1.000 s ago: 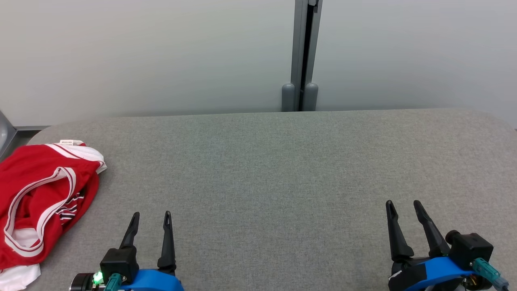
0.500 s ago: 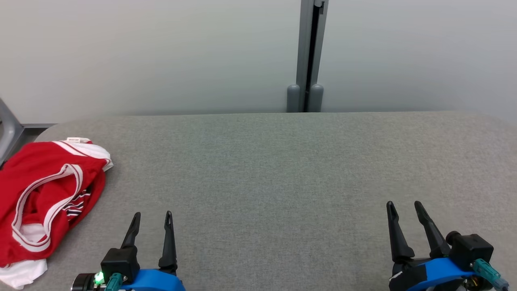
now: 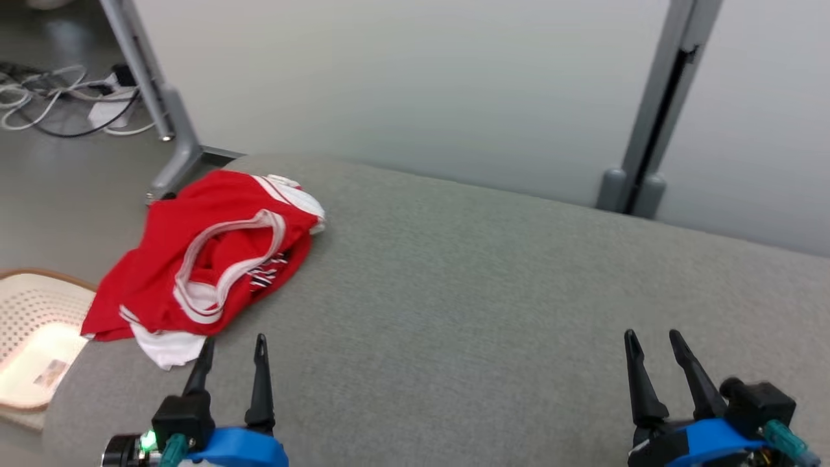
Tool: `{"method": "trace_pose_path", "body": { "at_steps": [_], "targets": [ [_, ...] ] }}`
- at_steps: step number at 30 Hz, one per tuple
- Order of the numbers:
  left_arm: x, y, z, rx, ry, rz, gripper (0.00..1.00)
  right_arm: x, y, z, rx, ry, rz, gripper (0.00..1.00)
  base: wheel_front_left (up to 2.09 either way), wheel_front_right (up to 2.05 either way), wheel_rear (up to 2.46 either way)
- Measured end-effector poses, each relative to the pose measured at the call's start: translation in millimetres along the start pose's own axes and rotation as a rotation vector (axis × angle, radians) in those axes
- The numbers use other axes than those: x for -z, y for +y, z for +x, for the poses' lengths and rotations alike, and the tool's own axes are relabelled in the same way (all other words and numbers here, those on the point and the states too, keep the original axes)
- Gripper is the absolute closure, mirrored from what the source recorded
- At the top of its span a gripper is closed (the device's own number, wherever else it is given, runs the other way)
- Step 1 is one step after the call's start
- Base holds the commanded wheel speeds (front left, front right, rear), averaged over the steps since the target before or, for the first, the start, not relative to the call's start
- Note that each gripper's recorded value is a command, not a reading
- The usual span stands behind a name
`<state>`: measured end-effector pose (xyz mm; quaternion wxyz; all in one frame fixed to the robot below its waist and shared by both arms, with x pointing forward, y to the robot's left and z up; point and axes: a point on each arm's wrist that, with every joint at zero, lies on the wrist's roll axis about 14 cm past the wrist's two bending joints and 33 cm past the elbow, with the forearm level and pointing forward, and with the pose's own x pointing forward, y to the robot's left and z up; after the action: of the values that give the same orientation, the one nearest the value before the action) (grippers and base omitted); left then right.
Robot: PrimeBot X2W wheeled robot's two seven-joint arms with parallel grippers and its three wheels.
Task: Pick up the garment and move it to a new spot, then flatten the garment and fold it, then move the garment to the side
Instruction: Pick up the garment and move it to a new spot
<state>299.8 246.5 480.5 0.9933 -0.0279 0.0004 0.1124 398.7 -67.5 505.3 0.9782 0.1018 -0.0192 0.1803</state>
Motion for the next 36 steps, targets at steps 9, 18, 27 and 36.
{"method": "trace_pose_path", "body": {
  "at_steps": [9,18,27,36],
  "targets": [
    [0,59,-40,-0.199,-0.004,-0.008,0.0,17,63,30,-0.188,0.048,0.013,0.0,0.0,0.0,0.0],
    [6,90,-60,-0.336,0.027,-0.005,0.0,38,98,48,-0.294,0.097,0.035,0.0,0.0,0.0,0.0],
    [5,93,-63,-0.354,0.023,-0.009,0.0,42,104,54,-0.311,0.108,0.037,0.0,0.0,0.0,0.0],
    [-53,90,-23,-0.271,-0.056,-0.081,0.0,44,85,57,-0.256,0.104,0.038,0.0,0.0,0.0,0.0]
  ]
}}
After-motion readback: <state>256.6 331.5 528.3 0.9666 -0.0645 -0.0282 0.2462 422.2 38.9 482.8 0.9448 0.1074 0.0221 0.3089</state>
